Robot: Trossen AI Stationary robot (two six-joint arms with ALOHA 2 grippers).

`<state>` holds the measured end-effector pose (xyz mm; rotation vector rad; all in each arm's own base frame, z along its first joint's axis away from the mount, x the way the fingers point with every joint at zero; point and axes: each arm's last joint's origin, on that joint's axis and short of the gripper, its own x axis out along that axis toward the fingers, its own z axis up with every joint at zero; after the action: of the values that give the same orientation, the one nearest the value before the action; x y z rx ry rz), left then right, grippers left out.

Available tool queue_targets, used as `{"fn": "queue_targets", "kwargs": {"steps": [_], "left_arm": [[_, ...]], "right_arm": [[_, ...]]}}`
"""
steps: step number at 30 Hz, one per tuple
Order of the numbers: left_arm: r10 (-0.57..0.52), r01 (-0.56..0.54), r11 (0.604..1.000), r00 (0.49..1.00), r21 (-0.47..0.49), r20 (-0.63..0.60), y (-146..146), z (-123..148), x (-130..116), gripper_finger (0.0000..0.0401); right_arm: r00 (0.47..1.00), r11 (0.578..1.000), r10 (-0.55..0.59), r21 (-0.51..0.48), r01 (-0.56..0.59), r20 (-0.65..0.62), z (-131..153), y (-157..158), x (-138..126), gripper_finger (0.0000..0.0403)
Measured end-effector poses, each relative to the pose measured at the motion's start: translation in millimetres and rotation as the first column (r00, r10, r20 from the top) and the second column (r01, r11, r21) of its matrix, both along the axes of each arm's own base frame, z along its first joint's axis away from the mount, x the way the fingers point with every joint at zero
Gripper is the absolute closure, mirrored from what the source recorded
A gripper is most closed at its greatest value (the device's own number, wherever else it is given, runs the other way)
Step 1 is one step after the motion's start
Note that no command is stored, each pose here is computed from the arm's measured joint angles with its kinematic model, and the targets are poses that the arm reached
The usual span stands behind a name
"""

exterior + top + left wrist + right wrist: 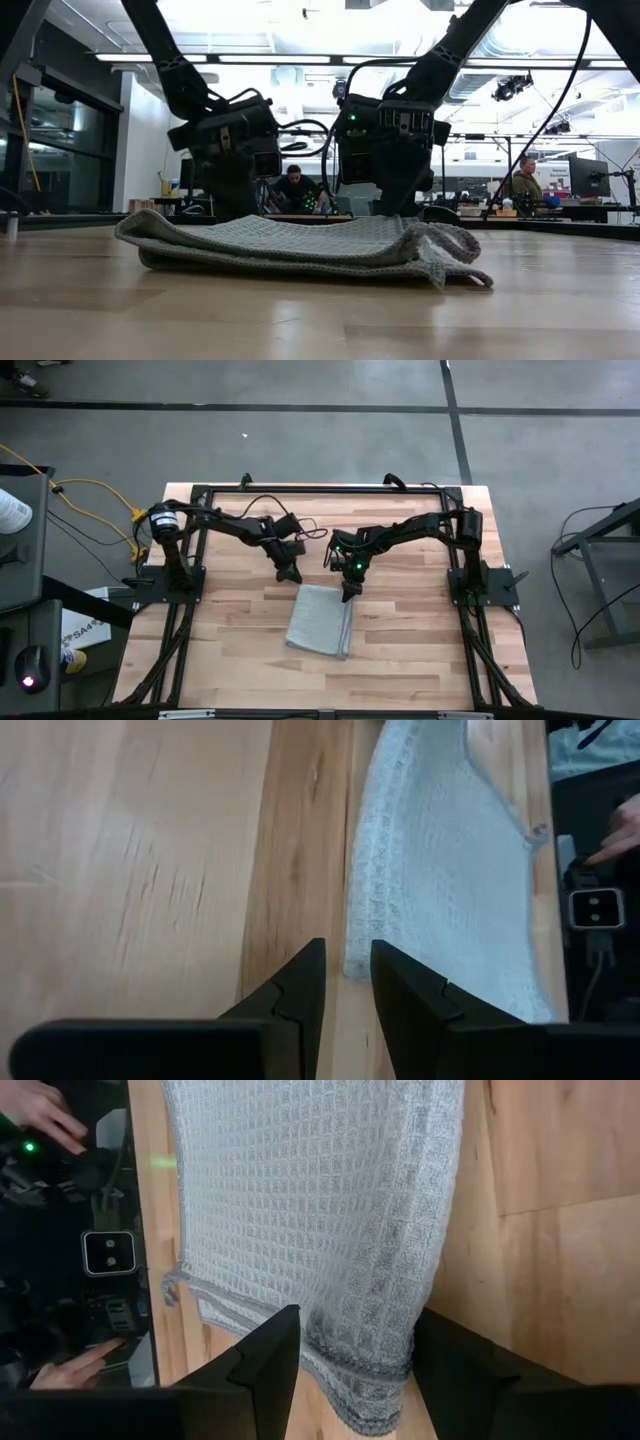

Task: Fold microfiber towels
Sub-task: Fold the gray towel

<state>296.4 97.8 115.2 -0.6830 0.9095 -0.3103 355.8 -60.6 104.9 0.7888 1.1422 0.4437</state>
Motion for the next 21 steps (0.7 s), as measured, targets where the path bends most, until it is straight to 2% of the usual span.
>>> {"fn": "queue_targets", "kwargs": {"steps": [2, 7, 21], "left_arm": [[-0.011, 0.011, 1.0, 1.0, 0.011, -0.007, -4.3, 1.5, 3.6, 0.0317], [-0.043, 0.051, 0.99, 0.997, 0.129, -0.063, -13.1, 6.5, 11.5, 0.0317], [-0.121, 0.121, 0.992, 0.993, 0.046, 0.004, -15.3, 13.2, 15.5, 0.0317]], "right_arm": [[1.0, 1.0, 0.0, 0.0, 0.0, 0.001, -0.1, 0.0, 0.1, 0.0229], [1.0, 1.0, 0.0, 0.0, 0.0, 0.001, -0.1, 0.0, 0.1, 0.0229], [1.0, 1.0, 0.002, 0.004, -0.002, 0.003, -0.2, 0.1, 0.0, 0.0229]]}}
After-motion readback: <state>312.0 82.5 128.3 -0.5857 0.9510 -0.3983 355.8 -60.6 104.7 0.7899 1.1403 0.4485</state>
